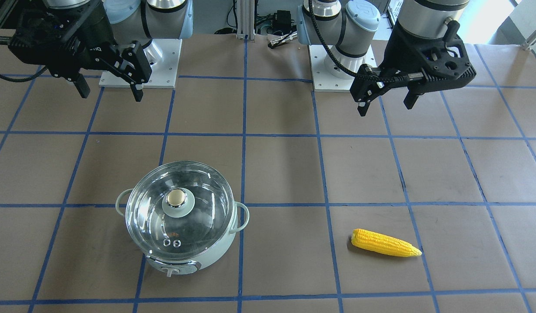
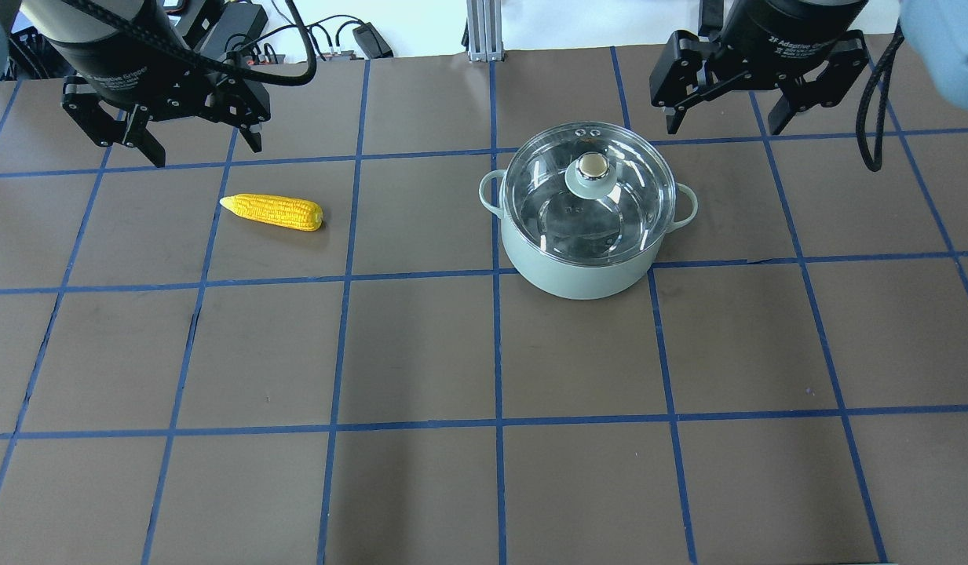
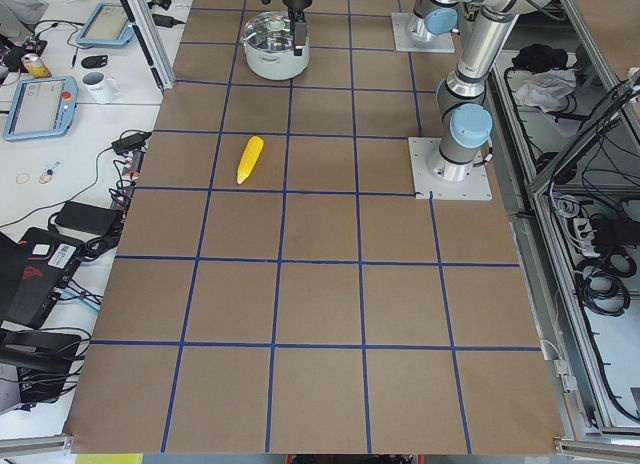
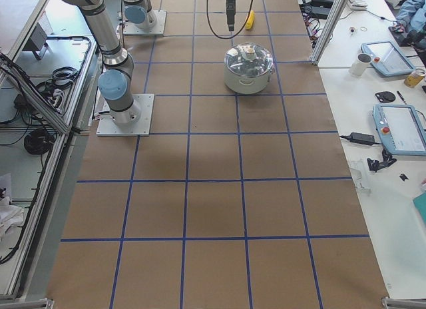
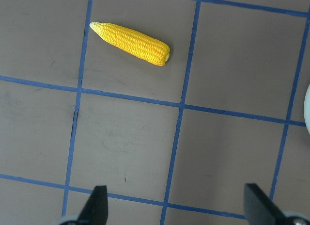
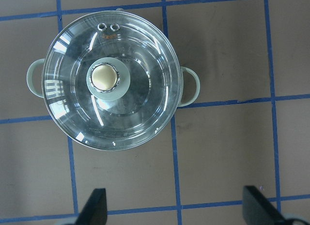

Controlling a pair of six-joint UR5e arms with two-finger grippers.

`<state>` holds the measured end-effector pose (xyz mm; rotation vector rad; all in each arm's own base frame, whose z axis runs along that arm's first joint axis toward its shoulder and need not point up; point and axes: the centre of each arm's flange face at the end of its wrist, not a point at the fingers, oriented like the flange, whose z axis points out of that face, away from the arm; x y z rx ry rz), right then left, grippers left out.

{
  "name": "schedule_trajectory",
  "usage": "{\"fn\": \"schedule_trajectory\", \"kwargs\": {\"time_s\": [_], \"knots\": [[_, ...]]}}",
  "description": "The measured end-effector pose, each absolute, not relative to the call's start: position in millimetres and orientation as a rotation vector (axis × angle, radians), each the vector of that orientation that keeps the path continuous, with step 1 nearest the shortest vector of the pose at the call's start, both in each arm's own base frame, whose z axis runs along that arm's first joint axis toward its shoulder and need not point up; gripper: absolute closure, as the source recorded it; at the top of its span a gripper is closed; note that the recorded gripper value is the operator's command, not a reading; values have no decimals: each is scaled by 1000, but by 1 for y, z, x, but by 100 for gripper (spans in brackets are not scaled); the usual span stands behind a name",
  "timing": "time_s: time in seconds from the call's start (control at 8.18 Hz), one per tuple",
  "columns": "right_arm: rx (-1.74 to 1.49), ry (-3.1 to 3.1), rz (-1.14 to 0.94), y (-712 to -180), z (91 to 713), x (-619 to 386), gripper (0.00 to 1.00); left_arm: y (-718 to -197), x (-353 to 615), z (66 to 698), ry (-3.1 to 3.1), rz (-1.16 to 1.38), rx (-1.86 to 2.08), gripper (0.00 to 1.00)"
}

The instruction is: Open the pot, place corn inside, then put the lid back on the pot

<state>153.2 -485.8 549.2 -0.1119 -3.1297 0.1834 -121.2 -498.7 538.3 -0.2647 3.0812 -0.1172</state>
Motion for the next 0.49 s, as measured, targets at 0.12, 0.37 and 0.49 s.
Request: {"fn": "schedule_trajectory", "kwargs": {"time_s": [0.12,0.37,0.49], "knots": [[-112,-3130,184,-486,549,153,0,-498,-121,539,3082,-117,-264,0],[-114,-3130,186,-486,549,153,0,-498,-123,538,3101,-112,-265,0],[-114,-3129,185,-486,549,153,0,-500,-126,537,3128,-107,-268,0]]}}
